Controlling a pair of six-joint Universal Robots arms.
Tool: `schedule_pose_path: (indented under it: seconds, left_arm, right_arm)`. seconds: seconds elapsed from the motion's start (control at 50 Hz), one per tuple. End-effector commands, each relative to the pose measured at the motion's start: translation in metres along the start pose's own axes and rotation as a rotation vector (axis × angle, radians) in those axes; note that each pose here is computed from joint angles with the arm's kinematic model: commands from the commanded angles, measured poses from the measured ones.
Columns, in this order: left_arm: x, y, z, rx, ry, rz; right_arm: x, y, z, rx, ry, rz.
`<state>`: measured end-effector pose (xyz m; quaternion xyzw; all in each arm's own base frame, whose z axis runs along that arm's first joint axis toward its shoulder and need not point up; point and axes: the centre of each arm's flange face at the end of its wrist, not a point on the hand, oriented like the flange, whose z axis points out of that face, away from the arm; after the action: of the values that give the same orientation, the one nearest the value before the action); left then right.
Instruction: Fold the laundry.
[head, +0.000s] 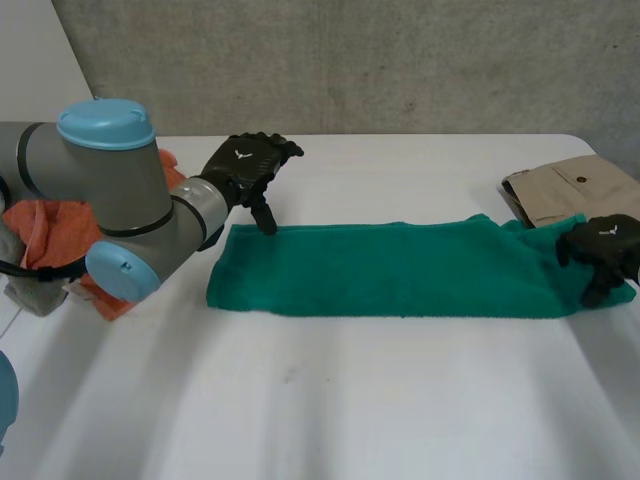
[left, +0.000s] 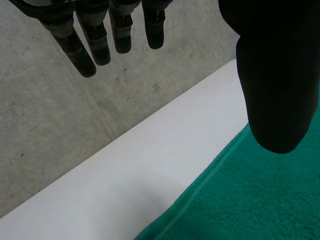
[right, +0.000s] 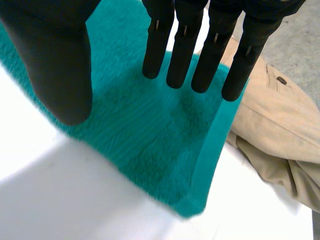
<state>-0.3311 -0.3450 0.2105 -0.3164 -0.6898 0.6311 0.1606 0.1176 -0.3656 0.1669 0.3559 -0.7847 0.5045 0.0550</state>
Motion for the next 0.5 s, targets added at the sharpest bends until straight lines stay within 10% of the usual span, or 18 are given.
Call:
schedule_pose_path:
  seconds: [0.02, 0.5]
  left_arm:
    - [0.003, -0.006, -0.003, 0.014, 0.006, -0.002]
    - [0.005, -0.005, -0.004, 0.011, 0.007, -0.007]
  right_arm:
    - [0.001, 0.023, 0.001, -0.012, 0.04, -0.132]
    - [0.01, 0.051, 0.037, 0.062, 0.099, -0.021]
